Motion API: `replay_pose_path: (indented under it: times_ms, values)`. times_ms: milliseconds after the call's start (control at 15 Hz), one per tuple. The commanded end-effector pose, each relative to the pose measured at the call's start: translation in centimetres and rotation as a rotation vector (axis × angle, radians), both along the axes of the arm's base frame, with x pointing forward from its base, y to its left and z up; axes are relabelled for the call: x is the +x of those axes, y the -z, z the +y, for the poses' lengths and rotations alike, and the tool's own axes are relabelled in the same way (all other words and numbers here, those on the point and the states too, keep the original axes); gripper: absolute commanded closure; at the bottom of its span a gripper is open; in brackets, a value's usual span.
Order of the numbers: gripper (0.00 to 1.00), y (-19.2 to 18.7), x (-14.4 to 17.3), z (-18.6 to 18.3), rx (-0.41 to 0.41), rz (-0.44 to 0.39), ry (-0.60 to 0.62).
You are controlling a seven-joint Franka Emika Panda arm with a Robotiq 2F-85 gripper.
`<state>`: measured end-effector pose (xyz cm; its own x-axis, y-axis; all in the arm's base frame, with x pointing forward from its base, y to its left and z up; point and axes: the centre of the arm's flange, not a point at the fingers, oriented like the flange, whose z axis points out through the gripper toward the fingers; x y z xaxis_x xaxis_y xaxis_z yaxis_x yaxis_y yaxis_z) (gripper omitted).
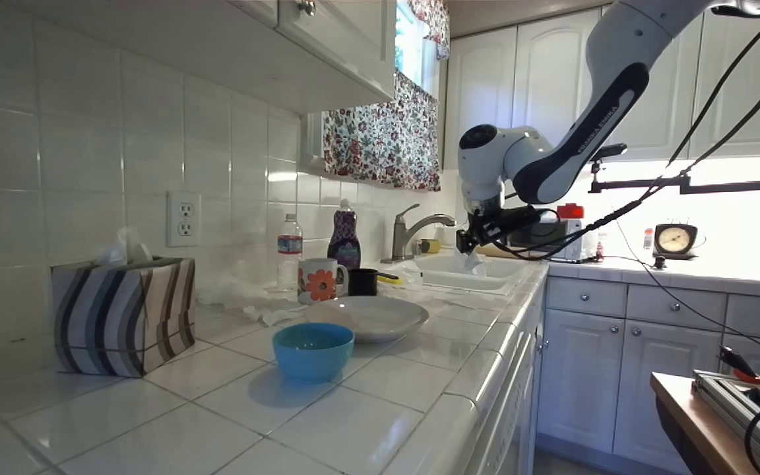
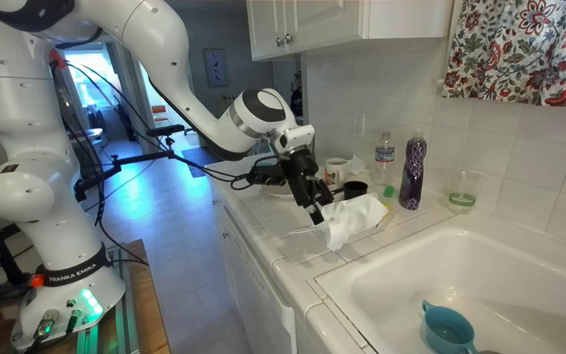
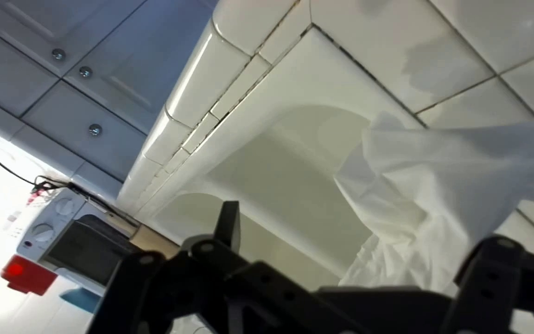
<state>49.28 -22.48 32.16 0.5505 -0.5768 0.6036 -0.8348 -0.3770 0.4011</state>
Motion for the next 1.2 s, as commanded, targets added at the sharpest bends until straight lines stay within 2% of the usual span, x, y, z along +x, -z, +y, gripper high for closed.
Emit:
replay_pose_path:
  times_ms: [0,67,200,400,667,733,800,1133]
  values:
    - [0.00,0.1,0.0,-0.7,-0.085,-0.134,0.126]
    - [0.00,0.2,0.2,-0.8,-0.082,-0.159,0.144]
    - [0.00,0.4,0.5,-0.1,0.073,-0.175,0.002]
    - [0.00,0.0,0.8,0.7,0.150,-0.268,-0.136]
    - [0.00,-0.8,0.8,0.9,0.289,-0.346,-0.304]
    - [0.00,-0.8,0.7,0.9,0.283,-0.326,-0.282]
    - [0.00,-0.8,1.1,1.4,0.249,-0.343,-0.262]
    - [0.00,-0.6,1.1,1.3,0.251,-0.338,-0.265]
